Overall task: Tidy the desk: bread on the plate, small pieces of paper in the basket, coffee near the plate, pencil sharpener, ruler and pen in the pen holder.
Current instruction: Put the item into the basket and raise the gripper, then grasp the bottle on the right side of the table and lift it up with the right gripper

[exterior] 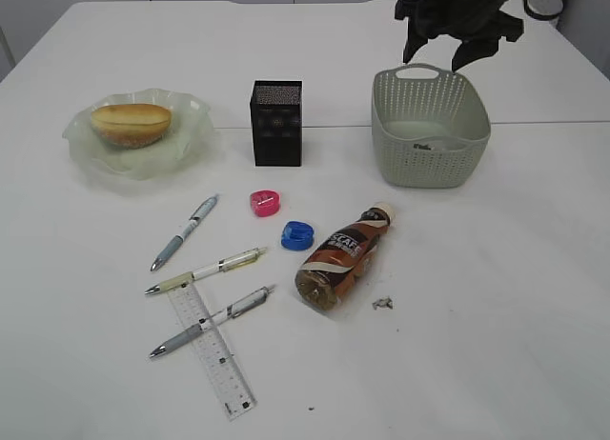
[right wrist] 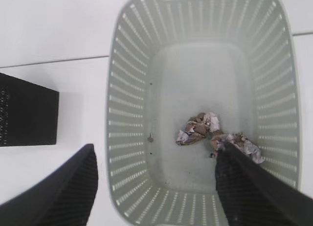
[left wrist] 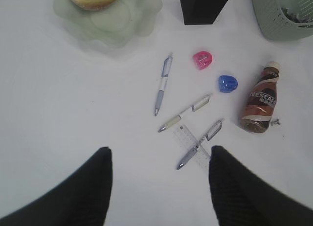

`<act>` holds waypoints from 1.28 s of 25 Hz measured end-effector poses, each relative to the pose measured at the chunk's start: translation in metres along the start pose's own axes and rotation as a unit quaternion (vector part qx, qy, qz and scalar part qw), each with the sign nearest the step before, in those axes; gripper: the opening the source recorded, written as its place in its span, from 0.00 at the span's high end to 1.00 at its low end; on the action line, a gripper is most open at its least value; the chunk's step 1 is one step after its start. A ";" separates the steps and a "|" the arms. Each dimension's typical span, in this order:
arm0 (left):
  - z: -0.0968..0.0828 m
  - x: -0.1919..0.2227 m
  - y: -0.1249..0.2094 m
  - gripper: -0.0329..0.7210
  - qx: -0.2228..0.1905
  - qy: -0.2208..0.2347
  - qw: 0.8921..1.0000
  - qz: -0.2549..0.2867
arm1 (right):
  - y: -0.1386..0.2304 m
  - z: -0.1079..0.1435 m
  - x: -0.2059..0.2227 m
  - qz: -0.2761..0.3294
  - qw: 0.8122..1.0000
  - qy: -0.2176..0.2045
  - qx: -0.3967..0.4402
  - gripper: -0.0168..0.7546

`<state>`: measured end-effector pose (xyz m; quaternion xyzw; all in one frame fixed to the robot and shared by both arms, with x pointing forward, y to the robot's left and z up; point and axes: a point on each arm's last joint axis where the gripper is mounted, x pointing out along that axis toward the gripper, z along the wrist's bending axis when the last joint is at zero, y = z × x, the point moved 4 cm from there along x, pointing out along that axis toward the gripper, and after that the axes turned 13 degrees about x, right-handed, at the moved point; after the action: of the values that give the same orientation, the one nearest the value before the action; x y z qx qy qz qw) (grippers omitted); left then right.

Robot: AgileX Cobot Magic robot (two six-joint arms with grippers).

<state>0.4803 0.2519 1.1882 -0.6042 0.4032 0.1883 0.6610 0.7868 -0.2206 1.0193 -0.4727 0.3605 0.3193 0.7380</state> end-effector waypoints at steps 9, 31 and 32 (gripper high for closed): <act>0.000 0.000 0.000 0.35 0.000 0.000 1.000 0.000 | -0.013 0.017 -0.064 -0.039 0.998 -0.045 -0.037 0.27; 0.000 0.000 0.000 0.35 0.000 0.000 1.000 0.000 | 0.104 -0.054 -0.260 -0.040 0.997 0.053 -0.049 0.28; 0.000 0.000 0.000 0.35 0.000 0.000 1.000 0.000 | 0.117 -0.061 -0.259 -0.027 0.997 0.059 -0.044 0.28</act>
<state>0.4803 0.2519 1.1882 -0.6042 0.4032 0.1883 0.6610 0.5384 -0.2699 1.1625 -0.5326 0.3760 0.2861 0.7022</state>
